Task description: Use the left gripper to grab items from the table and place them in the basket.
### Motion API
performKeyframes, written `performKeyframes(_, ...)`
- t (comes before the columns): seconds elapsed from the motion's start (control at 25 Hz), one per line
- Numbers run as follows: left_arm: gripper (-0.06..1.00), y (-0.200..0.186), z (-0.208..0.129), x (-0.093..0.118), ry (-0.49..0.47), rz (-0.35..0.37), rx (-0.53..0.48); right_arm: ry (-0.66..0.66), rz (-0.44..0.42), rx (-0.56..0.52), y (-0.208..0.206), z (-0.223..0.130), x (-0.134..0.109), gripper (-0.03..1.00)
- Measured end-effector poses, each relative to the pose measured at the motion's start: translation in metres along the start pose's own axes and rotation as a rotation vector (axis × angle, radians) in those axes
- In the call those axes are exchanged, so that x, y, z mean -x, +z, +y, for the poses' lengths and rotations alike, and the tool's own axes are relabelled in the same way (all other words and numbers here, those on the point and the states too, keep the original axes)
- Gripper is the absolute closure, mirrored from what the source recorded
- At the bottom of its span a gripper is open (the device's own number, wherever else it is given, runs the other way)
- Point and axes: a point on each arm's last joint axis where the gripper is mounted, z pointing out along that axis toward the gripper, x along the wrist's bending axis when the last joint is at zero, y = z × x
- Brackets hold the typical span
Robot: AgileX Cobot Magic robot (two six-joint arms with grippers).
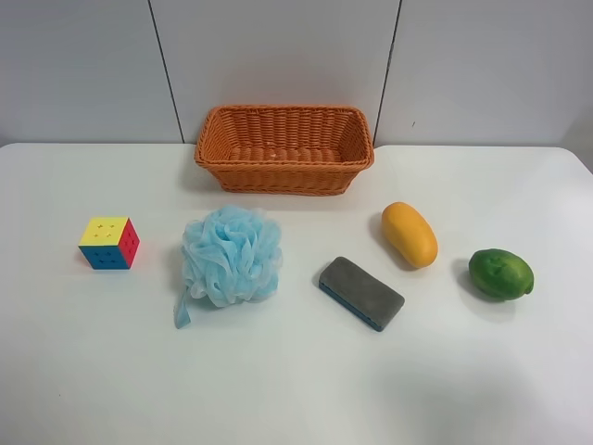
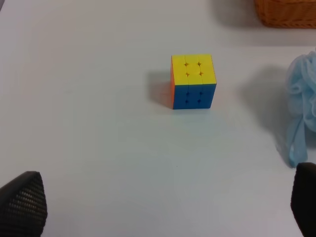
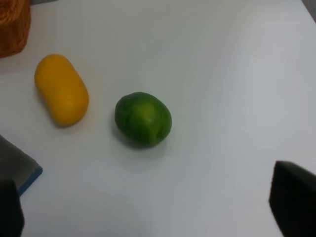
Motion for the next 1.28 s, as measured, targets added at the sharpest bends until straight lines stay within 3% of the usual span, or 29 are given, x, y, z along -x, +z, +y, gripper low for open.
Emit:
performKeyframes(0.36,-0.05,0.001,0.002,0.0,-0.002,-0.003,-0.009,0.0,0.0,0.0,0.0,0.0,0.0,-0.02)
performKeyframes(0.48,-0.05,0.001,0.018,0.001,-0.008,-0.011,-0.057,0.0,0.0,0.0,0.0,0.0,0.0,-0.02)
performKeyframes(0.76,-0.05,0.031,0.092,0.0,-0.016,-0.014,-0.312,0.0,0.0,0.0,0.0,0.0,0.0,-0.02)
performKeyframes(1.0,-0.05,0.098,0.144,0.001,-0.011,-0.033,-0.538,0.0,0.0,0.0,0.0,0.0,0.0,-0.02)
performKeyframes(1.28,-0.05,0.174,0.157,0.043,0.099,-0.141,-0.691,0.0,0.0,0.0,0.0,0.0,0.0,-0.02)
